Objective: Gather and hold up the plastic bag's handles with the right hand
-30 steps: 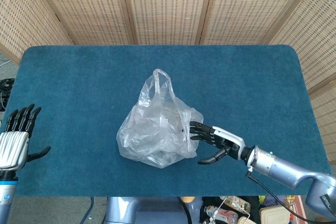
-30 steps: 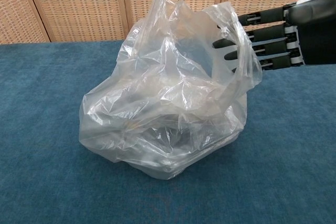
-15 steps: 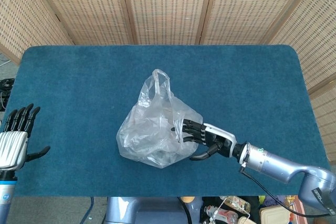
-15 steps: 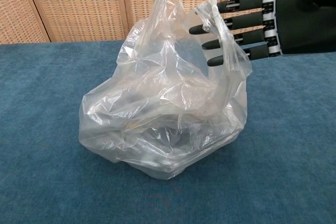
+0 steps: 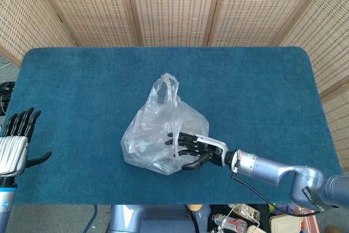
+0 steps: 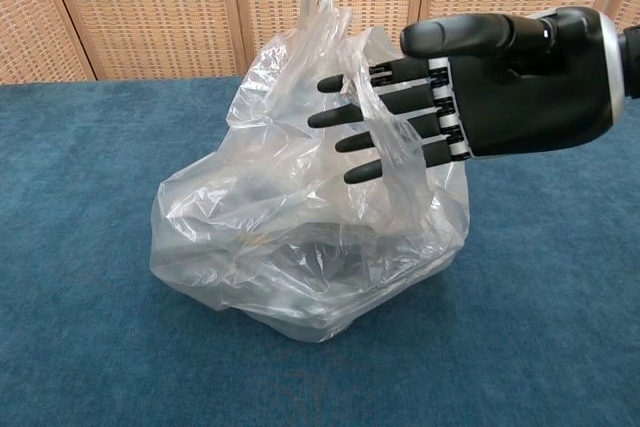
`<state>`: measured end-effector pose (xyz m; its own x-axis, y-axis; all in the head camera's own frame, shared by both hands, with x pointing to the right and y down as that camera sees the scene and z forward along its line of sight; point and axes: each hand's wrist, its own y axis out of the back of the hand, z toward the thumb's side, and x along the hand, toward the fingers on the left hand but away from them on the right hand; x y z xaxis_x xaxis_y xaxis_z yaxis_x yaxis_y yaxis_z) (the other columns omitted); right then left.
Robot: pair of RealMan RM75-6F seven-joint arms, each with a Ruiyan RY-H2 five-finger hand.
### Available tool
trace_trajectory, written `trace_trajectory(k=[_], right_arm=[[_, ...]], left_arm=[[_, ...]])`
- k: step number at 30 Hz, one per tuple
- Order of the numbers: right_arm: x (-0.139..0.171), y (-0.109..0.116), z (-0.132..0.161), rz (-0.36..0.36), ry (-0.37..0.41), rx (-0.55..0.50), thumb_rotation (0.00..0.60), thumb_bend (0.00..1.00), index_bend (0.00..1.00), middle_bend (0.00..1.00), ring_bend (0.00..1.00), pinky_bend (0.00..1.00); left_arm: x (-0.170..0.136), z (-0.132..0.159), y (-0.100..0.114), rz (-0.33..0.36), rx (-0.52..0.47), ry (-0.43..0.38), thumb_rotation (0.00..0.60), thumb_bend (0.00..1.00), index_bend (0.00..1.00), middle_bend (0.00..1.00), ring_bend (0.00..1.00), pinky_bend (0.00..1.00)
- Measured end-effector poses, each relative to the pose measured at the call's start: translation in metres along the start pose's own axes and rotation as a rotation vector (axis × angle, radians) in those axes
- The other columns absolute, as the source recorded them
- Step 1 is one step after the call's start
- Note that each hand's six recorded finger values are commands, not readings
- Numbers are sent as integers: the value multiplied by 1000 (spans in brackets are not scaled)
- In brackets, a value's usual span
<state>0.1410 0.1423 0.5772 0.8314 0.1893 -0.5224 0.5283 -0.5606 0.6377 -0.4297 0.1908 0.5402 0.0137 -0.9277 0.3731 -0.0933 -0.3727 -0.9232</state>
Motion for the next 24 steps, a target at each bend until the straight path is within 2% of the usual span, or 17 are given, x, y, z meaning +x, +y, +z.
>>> trace_trajectory(k=[4, 9, 16, 24], right_arm=[[-8, -2, 10, 19, 36, -47, 600, 0, 71, 144, 22, 162], [-16, -2, 26, 41, 87, -103, 600, 0, 64, 167, 64, 249], [-24, -5, 50, 66, 165, -178, 600, 0, 71, 188, 81, 250], [-28, -1, 57, 57, 173, -195, 600, 0, 204, 288, 173, 250]], left_arm=[[1, -1, 0, 0, -1, 5, 600, 11, 0, 0, 0, 0], [2, -2, 0, 0, -2, 8, 600, 13, 0, 0, 0, 0], [4, -2, -2, -7, 0, 11, 600, 13, 0, 0, 0, 0], [5, -3, -3, -9, 1, 14, 600, 12, 0, 0, 0, 0]])
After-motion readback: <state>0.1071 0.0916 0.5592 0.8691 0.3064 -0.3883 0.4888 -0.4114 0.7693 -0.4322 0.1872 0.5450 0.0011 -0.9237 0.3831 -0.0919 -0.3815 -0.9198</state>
